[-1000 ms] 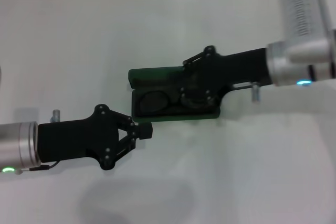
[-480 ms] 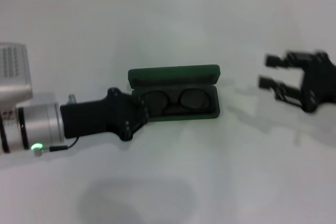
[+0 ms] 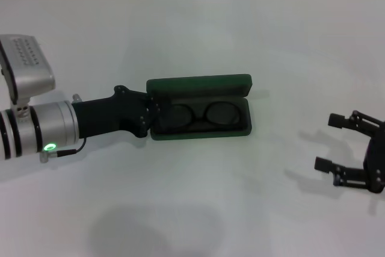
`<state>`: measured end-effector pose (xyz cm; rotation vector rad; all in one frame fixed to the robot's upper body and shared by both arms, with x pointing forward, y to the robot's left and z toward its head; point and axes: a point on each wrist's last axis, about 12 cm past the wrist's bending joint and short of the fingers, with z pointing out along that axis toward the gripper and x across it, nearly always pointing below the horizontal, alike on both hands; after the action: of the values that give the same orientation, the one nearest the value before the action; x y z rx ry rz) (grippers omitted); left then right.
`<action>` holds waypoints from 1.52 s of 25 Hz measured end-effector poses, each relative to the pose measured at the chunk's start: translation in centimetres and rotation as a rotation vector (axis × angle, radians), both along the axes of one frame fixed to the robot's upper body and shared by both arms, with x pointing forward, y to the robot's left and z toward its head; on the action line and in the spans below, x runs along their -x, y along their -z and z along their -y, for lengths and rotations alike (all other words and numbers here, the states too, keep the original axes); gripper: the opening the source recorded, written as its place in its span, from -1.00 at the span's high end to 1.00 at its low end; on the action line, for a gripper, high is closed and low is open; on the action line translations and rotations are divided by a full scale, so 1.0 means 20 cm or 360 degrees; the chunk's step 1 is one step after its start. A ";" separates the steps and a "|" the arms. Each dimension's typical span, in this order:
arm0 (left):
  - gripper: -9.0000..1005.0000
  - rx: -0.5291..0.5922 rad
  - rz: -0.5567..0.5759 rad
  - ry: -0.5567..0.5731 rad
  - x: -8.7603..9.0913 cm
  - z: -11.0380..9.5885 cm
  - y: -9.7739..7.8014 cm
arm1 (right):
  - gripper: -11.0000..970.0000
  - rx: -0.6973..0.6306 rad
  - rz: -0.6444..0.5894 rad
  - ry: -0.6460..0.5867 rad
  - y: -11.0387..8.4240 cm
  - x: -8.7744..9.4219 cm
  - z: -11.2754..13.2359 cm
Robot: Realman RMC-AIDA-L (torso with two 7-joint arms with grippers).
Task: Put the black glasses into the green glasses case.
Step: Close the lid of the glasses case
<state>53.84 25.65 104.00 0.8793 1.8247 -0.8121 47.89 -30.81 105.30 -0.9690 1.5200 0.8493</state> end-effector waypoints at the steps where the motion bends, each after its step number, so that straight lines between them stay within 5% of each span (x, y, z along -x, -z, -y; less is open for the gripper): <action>1: 0.97 -0.0008 -0.0005 -0.0009 -0.01 0.00 0.00 | -0.60 -0.0001 -0.0002 0.0001 0.01 0.01 0.00; 4: 0.97 -0.0045 -0.0019 -0.0035 -0.03 0.00 0.01 | -0.81 0.0002 -0.0009 -0.0004 0.02 0.02 0.00; 30: 0.97 -0.0129 0.0112 -0.0208 -0.18 0.01 -0.05 | -0.83 0.0003 -0.0003 -0.0032 0.01 0.01 -0.03; 38: 0.97 -0.0043 0.0010 -0.0277 -0.17 -0.03 -0.06 | -0.83 0.0002 0.0005 -0.0031 0.00 0.00 -0.03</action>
<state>57.18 26.27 105.13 0.7276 1.8809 -0.6756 47.92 -30.29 105.25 -0.9868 1.5106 0.8602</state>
